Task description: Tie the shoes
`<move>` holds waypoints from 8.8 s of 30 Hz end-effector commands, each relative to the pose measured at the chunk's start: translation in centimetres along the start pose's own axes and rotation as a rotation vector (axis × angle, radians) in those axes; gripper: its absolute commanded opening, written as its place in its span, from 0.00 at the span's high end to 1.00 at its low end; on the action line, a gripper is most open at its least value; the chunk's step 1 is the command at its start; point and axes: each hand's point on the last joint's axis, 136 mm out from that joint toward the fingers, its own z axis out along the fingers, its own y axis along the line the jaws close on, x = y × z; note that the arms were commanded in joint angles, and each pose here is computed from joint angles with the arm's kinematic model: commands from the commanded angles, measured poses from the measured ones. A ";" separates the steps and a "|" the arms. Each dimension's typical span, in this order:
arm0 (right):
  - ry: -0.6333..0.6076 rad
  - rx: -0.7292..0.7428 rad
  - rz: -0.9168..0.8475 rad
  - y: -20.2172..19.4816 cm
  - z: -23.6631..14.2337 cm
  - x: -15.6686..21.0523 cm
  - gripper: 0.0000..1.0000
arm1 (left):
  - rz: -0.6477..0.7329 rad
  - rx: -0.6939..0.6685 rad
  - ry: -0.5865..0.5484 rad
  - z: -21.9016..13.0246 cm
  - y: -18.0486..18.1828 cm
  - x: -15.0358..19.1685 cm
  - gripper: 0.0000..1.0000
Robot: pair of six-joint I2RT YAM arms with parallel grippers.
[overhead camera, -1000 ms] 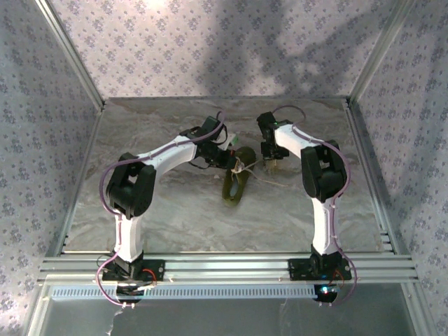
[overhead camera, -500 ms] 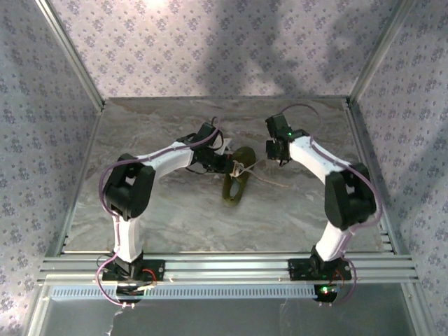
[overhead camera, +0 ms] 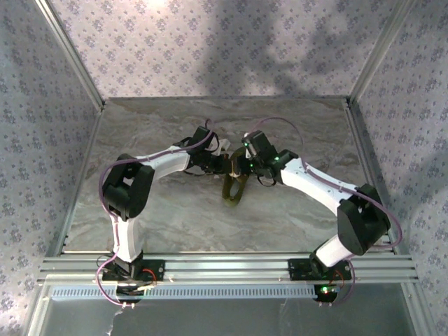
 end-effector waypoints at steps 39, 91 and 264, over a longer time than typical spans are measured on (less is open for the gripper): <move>0.139 0.164 0.169 -6.7 3.8 5.9 0.92 | -0.007 0.066 -0.039 -1.1 -0.8 -1.1 1.00; 0.075 -0.023 -0.185 -4.4 3.0 0.6 0.90 | -0.005 0.053 -0.001 0.8 -1.0 -0.5 1.00; 0.002 0.045 0.339 -5.0 3.9 2.1 1.00 | 0.040 0.044 0.018 0.7 -2.0 0.6 1.00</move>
